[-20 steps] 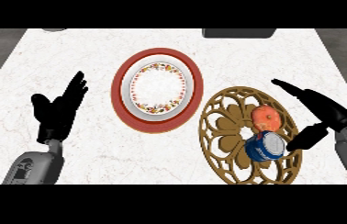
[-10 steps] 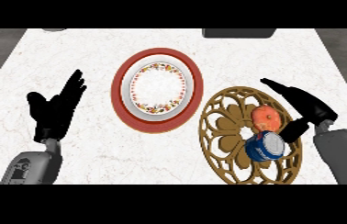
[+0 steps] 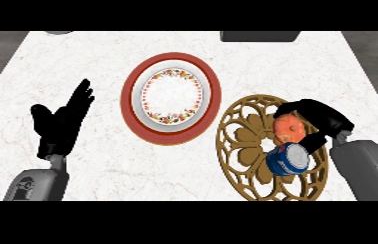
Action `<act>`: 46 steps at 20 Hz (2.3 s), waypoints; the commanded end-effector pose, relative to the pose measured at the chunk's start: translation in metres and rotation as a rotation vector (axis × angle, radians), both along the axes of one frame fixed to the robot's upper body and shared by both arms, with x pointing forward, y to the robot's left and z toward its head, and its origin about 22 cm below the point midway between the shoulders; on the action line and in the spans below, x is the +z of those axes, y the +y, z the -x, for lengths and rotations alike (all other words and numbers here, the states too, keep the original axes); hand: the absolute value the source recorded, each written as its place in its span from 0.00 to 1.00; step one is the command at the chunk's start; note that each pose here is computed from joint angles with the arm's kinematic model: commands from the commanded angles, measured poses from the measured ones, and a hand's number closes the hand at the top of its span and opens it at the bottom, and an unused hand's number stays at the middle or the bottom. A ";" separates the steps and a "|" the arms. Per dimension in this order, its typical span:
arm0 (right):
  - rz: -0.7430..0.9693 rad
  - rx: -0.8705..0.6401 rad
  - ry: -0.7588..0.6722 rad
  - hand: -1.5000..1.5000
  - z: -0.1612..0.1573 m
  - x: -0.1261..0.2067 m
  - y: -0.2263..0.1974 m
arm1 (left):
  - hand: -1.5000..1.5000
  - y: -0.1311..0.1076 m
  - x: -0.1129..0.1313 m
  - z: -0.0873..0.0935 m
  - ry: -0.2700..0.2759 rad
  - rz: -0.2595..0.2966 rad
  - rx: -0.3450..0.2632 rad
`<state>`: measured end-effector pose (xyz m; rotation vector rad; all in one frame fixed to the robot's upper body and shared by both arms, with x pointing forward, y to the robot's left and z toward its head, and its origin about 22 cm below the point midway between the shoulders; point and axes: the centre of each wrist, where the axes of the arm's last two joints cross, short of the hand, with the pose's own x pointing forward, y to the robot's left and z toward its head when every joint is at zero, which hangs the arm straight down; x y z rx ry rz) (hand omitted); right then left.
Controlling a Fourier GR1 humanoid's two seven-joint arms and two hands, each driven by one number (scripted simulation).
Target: Pick the squash from the placemat and place it in the plate
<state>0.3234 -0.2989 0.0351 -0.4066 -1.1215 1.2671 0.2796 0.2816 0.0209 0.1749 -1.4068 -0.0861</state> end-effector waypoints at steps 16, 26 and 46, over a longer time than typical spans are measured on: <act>-0.086 0.203 -0.275 1.00 0.026 0.021 0.233 | 0.50 -0.019 0.002 -0.017 -0.015 -0.002 -0.109; -0.110 -0.112 -0.820 1.00 0.041 0.097 0.301 | 0.50 -0.028 0.002 -0.022 0.004 0.006 -0.131; -0.144 -0.592 -0.808 1.00 -0.002 0.066 0.320 | 0.50 -0.007 0.003 -0.019 -0.014 0.015 -0.074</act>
